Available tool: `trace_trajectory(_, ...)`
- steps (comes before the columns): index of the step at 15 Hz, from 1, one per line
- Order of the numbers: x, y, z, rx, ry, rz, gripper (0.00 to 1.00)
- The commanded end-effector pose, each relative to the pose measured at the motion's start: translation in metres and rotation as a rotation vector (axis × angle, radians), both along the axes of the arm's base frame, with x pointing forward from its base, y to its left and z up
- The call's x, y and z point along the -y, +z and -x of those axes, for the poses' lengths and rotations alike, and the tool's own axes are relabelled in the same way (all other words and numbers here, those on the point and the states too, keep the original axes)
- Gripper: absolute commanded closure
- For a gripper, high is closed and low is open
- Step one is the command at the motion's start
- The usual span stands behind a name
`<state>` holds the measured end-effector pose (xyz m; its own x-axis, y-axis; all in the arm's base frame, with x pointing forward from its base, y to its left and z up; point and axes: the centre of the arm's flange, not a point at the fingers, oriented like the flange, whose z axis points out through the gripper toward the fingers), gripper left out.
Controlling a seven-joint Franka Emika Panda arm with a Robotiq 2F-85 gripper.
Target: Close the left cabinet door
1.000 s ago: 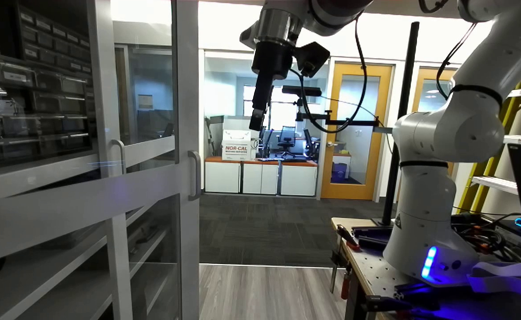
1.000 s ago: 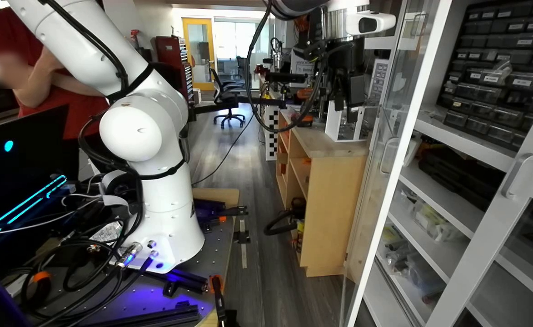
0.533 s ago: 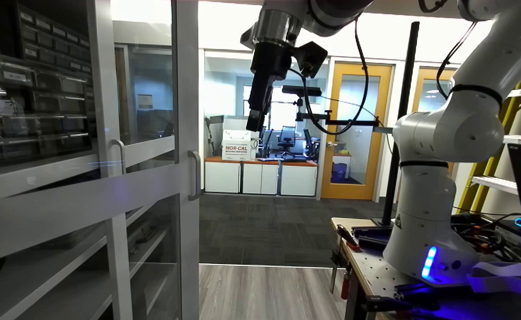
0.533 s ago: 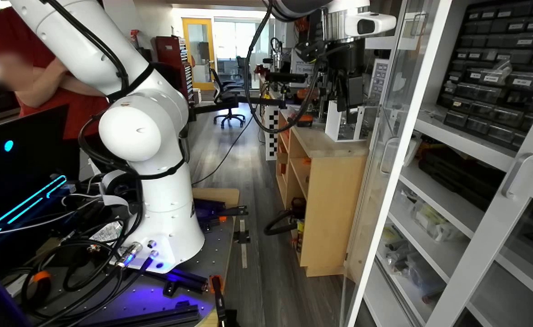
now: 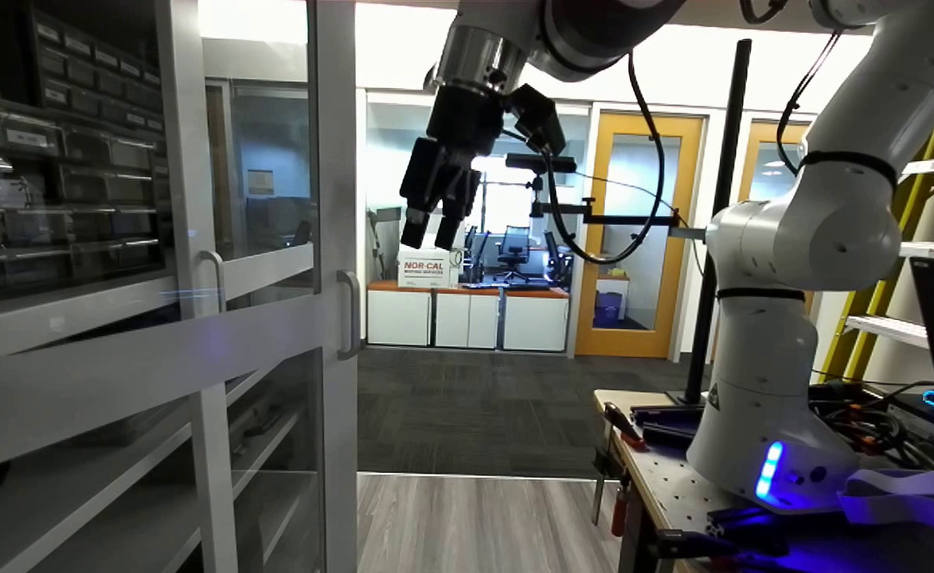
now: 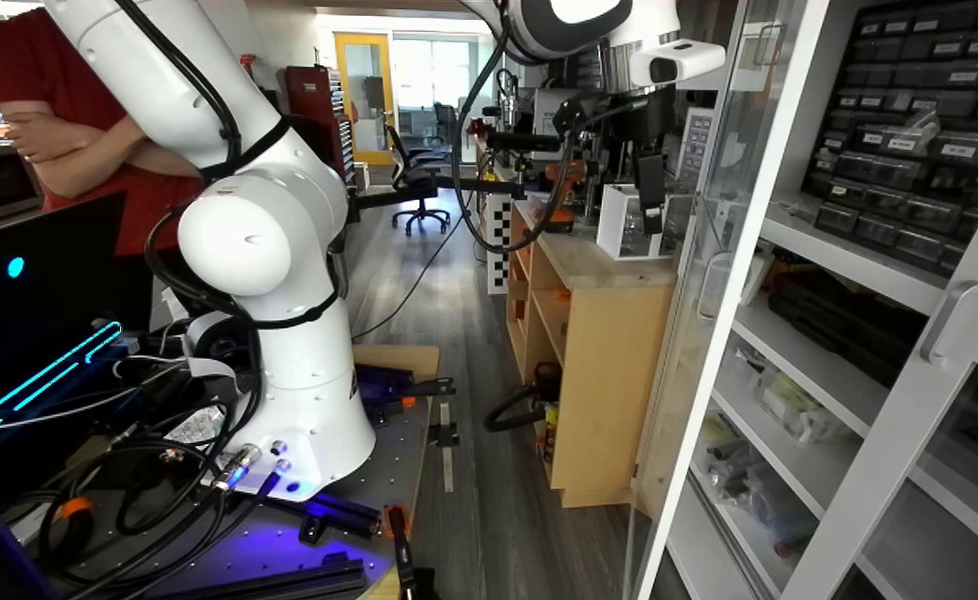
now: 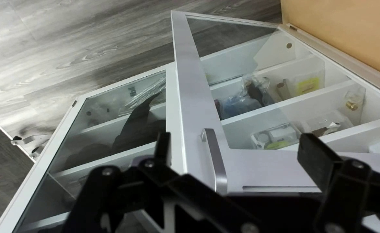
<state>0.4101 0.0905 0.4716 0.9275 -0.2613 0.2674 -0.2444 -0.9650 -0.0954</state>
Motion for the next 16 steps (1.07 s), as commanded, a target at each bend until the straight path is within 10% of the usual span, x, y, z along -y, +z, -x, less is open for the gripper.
trace_trajectory(1, -0.014, -0.011, -0.013, 0.049, -0.061, 0.023, 0.0)
trace_trajectory(16, -0.007, -0.064, -0.055, 0.186, -0.13, 0.089, 0.0)
